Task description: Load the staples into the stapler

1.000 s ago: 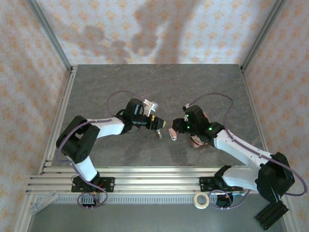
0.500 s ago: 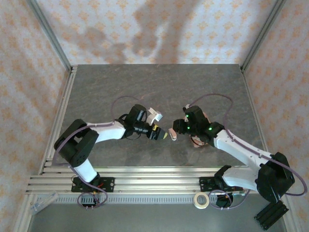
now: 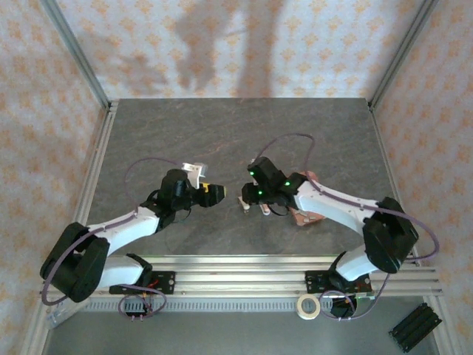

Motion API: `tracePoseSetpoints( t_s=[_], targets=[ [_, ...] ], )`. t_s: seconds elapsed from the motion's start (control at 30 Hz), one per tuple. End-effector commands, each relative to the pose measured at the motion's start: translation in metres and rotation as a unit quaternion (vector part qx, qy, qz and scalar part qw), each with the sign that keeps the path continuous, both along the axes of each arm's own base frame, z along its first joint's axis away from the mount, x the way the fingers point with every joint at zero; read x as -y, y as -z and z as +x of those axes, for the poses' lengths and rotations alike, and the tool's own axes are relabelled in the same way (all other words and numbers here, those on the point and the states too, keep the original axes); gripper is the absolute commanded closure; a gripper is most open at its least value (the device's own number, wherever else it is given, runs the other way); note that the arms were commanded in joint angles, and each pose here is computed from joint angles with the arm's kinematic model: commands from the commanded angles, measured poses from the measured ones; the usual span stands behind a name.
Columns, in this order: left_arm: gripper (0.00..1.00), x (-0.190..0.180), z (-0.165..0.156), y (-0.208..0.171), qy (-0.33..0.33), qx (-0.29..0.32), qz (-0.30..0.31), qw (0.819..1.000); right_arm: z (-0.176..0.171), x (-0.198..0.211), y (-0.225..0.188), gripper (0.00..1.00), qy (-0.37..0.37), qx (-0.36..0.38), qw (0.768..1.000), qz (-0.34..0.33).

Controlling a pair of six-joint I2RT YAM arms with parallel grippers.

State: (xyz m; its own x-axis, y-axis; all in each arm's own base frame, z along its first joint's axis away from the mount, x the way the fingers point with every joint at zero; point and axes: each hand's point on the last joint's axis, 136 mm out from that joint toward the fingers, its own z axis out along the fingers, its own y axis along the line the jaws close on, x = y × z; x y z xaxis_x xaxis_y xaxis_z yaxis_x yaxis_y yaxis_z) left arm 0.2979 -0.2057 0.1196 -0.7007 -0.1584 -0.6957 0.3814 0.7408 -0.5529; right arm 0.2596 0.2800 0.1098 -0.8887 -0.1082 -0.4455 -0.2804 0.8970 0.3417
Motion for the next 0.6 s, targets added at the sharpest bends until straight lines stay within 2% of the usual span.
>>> tracePoseSetpoints(
  t_s=[0.0, 0.2, 0.43, 0.5, 0.57],
  targets=[
    [0.32, -0.015, 0.001, 0.003, -0.03, 0.0, 0.017, 0.999, 0.001, -0.001, 0.011, 0.78, -0.006, -0.005, 0.999, -0.032],
    [0.32, -0.015, 0.0, 0.006, -0.029, -0.001, 0.019, 0.999, -0.004, -0.005, 0.035, 0.83, -0.009, -0.026, 0.998, -0.049],
    [0.32, -0.014, 0.0, 0.015, -0.028, -0.009, 0.02, 0.999, -0.027, 0.028, 0.114, 0.9, 0.025, -0.108, 0.985, -0.131],
    [0.32, -0.015, 0.0, 0.015, -0.027, -0.007, 0.023, 0.999, -0.03, 0.03, 0.116, 0.9, 0.03, -0.11, 0.985, -0.128],
    [0.32, -0.015, 0.001, 0.013, -0.029, -0.005, 0.024, 0.999, -0.024, 0.025, 0.1, 0.89, 0.028, -0.094, 0.989, -0.113]
  ],
)
